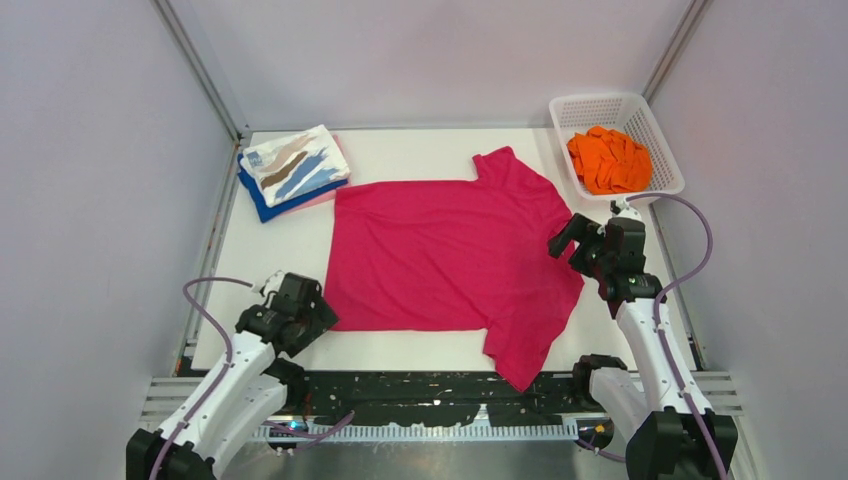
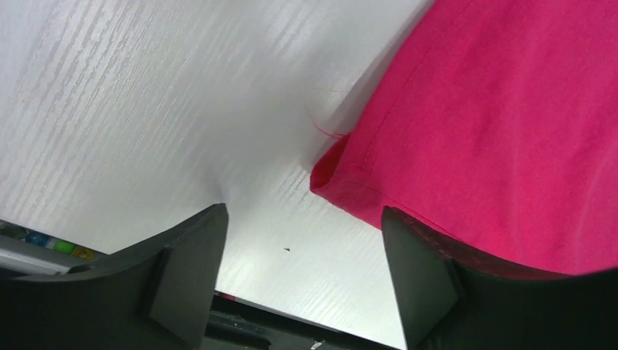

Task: Fold and stack the t-shirts
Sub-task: Grab the side of the flattened tshirt closest away from the robot with both arms

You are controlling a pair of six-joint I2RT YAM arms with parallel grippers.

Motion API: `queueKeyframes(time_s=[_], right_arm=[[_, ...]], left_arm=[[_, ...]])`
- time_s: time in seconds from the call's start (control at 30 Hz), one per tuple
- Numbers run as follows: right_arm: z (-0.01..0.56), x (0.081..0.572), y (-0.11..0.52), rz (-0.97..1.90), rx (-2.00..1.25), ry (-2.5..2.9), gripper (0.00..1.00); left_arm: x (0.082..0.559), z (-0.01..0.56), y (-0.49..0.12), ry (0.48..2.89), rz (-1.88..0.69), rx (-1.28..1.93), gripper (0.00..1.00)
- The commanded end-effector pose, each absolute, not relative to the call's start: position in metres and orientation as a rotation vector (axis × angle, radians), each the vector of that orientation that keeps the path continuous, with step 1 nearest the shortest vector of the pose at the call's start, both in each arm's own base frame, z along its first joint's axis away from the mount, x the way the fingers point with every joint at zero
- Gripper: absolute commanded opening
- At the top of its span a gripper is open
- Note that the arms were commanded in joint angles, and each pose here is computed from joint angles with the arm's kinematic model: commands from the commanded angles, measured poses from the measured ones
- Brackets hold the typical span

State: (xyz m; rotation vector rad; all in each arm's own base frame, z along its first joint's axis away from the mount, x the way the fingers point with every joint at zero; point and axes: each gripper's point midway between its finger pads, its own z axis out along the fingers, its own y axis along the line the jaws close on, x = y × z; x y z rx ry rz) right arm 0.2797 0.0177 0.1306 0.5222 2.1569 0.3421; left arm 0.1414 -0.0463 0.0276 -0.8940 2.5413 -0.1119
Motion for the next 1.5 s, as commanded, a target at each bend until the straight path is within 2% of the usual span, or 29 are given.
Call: queueKeyframes(time_s=[0.0, 0.1, 0.37, 0.47, 0.57, 0.6, 0.87, 1.07, 1.3, 1.47], right_arm=[[0.138, 0.286, 0.015, 0.326, 0.49, 2.117, 0.95], [0.137, 0.286, 0.014, 0.317, 0.493, 2.12, 0.95], [0.136, 0.285, 0.008, 0.281, 0.507, 2.127, 0.95], [0.134, 0.284, 0.007, 0.269, 0.511, 2.132, 0.95], [0.133, 0.283, 0.004, 0.252, 0.519, 2.138, 0.96], [0.134, 0.282, 0.004, 0.247, 0.519, 2.137, 0.95], [0.136, 0.267, 0.015, 0.226, 0.453, 2.2, 0.96], [0.11, 0.219, 0.085, 0.169, 0.12, 2.463, 1.0], [0.102, 0.144, 0.141, 0.237, -0.356, 2.656, 0.88], [0.088, 0.079, 0.146, 0.243, -0.63, 2.81, 0.81]], left_arm=[[0.156, 0.027, -0.043, 2.458, -0.085, -1.01, 0.7], [0.159, 0.021, -0.05, 2.476, -0.118, -1.025, 0.6], [0.164, 0.007, -0.058, 2.53, -0.116, -1.025, 0.52], [0.169, 0.006, -0.063, 2.546, -0.135, -1.002, 0.35], [0.172, 0.006, -0.068, 2.56, -0.163, -0.99, 0.02], [0.172, 0.006, -0.068, 2.561, -0.163, -0.983, 0.0], [0.183, 0.024, -0.033, 2.471, -0.015, -0.984, 0.0], [0.191, 0.028, -0.037, 2.46, -0.067, -0.963, 0.0], [0.188, 0.027, -0.04, 2.477, -0.097, -0.929, 0.0], [0.189, 0.031, -0.042, 2.463, -0.125, -0.909, 0.0]])
